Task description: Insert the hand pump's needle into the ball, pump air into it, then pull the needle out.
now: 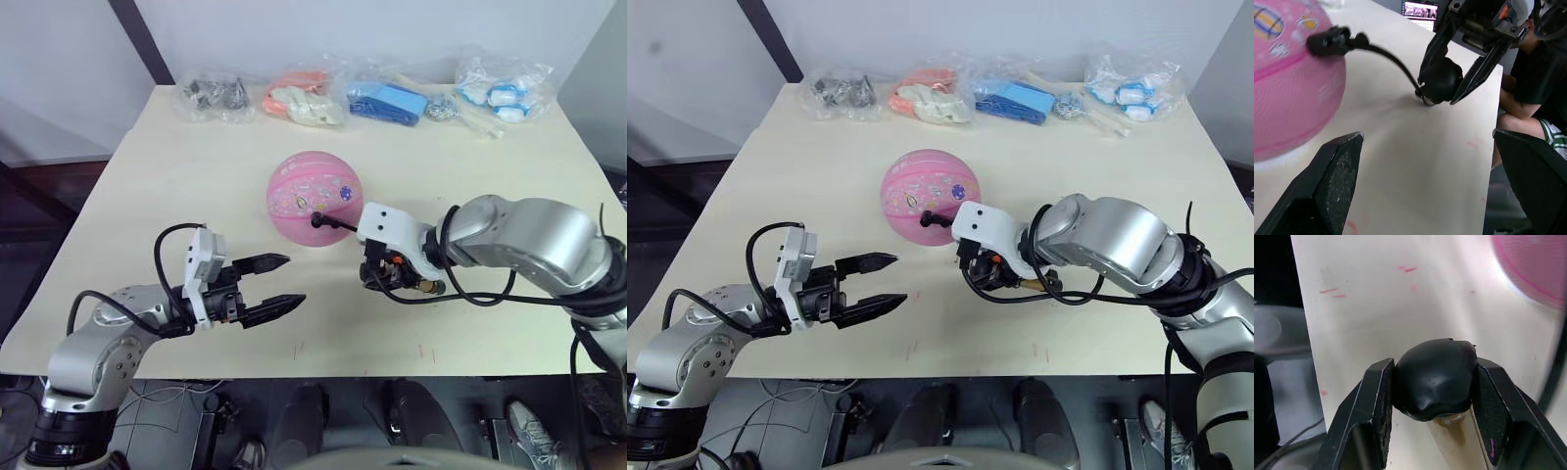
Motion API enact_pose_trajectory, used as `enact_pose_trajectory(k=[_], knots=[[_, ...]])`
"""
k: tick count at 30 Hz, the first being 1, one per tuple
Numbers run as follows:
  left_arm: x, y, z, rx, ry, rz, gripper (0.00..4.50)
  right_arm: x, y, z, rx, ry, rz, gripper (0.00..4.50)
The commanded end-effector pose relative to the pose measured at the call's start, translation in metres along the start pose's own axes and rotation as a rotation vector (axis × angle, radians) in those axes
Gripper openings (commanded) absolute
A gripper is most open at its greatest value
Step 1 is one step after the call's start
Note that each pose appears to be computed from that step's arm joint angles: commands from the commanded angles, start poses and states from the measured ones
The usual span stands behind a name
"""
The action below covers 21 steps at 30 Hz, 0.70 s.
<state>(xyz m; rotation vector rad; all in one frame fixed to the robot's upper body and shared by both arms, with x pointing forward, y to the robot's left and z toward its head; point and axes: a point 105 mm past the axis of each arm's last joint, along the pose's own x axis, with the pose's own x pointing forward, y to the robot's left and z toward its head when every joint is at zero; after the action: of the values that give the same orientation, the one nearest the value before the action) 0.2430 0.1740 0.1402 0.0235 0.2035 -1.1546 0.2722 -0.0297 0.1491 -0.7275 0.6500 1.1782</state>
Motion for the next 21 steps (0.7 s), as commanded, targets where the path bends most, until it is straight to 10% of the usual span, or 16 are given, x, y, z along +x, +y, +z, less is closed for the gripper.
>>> enact_pose_trajectory(k=[1, 18, 21], knots=[[-0.010, 0.007, 0.002, 0.050, 0.006, 0.016, 4.50, 0.015, -0.004, -0.015, -0.012, 0.087, -0.012, 1.76], [-0.026, 0.012, -0.022, 0.064, 0.015, 0.014, 4.50, 0.041, -0.014, -0.027, -0.006, 0.125, 0.004, 1.76], [-0.026, 0.012, -0.023, 0.067, 0.013, 0.012, 4.50, 0.038, -0.015, -0.022, -0.012, 0.098, 0.005, 3.12]])
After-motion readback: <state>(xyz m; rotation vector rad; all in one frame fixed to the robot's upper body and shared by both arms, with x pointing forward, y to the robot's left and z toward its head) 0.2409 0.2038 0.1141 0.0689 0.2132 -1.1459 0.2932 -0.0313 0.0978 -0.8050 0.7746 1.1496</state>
